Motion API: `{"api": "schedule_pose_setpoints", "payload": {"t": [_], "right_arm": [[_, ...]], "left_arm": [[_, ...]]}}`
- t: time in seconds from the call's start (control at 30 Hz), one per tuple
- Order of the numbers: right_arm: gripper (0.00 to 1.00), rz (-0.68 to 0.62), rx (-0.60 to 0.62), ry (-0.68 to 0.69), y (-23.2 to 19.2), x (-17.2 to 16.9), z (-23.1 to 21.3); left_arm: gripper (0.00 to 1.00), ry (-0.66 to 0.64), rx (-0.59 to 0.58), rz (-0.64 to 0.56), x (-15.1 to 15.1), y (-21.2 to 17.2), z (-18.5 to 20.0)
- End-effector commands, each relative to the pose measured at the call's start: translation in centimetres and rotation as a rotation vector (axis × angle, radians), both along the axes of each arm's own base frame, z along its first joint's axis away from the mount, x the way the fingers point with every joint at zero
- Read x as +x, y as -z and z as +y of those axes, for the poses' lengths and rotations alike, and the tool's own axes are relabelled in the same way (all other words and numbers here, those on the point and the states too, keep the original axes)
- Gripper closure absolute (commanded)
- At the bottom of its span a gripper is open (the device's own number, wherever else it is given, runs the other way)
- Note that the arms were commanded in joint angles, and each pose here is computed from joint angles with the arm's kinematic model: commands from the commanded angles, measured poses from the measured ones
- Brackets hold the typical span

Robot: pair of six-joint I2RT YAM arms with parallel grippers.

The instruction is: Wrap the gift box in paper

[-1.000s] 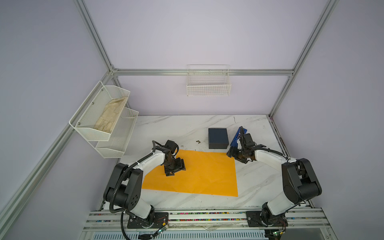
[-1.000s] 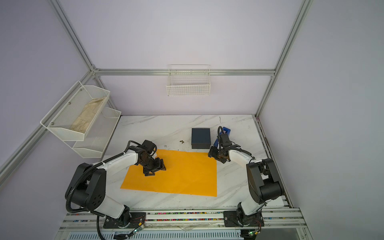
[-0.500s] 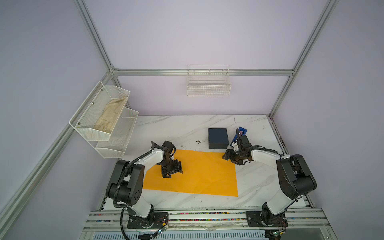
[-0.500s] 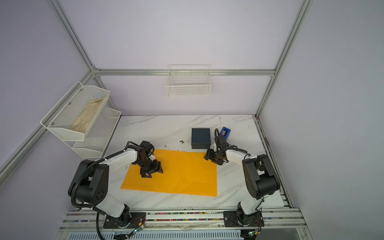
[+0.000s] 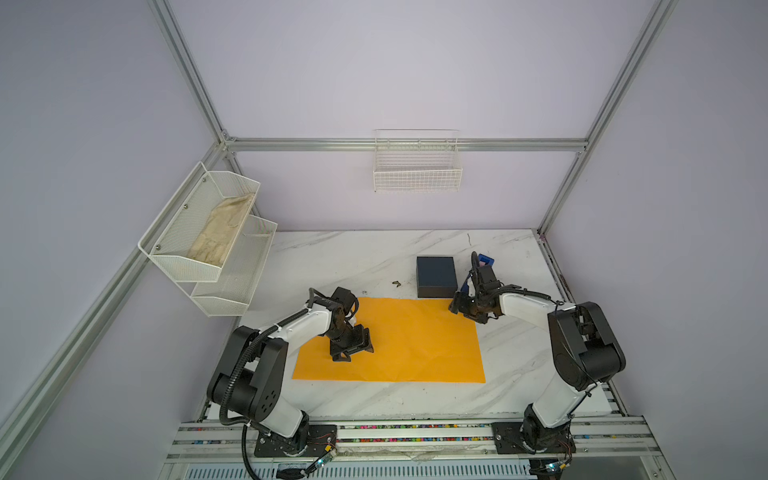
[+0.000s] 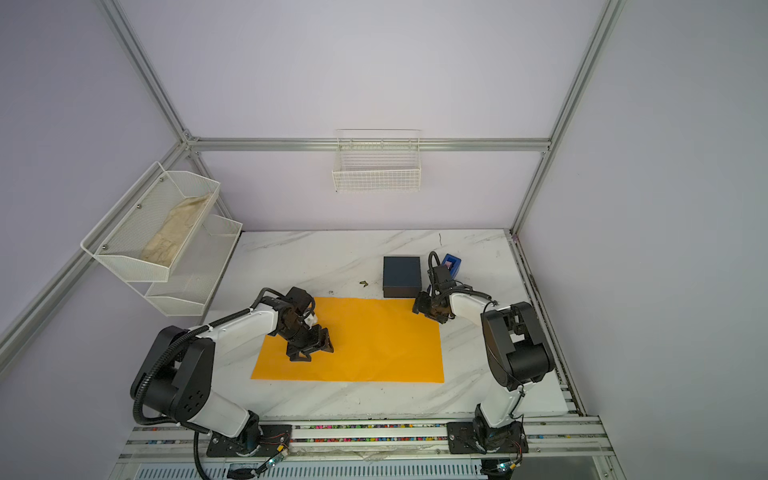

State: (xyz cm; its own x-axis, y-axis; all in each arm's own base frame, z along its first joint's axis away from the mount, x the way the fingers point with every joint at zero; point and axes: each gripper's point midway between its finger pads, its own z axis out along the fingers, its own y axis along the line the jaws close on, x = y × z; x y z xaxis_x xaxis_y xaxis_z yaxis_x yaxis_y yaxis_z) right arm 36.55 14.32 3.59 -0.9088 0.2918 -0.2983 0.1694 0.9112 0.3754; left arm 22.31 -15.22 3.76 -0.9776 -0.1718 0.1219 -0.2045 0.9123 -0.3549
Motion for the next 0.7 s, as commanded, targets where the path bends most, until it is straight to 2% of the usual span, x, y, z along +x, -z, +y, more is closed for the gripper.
{"api": "schedule_pose_setpoints", "payload": {"t": [0.0,0.23,0.6,0.67], "right_arm": [[0.3,0.029,-0.057,0.013,0.5,-0.2,-1.3],[0.3,-0.014,-0.051,0.013,-1.8,0.5,-1.3],[0.3,-0.174,-0.012,0.004,-9.3,3.4,-0.5],[0.3,-0.193,-0.003,0.001,-10.1,4.1,-0.3]], "left_arm": [[0.23,-0.018,-0.019,0.021,-1.3,0.4,-0.5],[0.23,-0.027,-0.01,0.028,-2.5,0.8,-0.9],[0.23,-0.046,0.008,0.061,-5.2,1.6,-0.7],[0.24,-0.049,-0.01,0.032,-5.1,0.8,-0.8]]}}
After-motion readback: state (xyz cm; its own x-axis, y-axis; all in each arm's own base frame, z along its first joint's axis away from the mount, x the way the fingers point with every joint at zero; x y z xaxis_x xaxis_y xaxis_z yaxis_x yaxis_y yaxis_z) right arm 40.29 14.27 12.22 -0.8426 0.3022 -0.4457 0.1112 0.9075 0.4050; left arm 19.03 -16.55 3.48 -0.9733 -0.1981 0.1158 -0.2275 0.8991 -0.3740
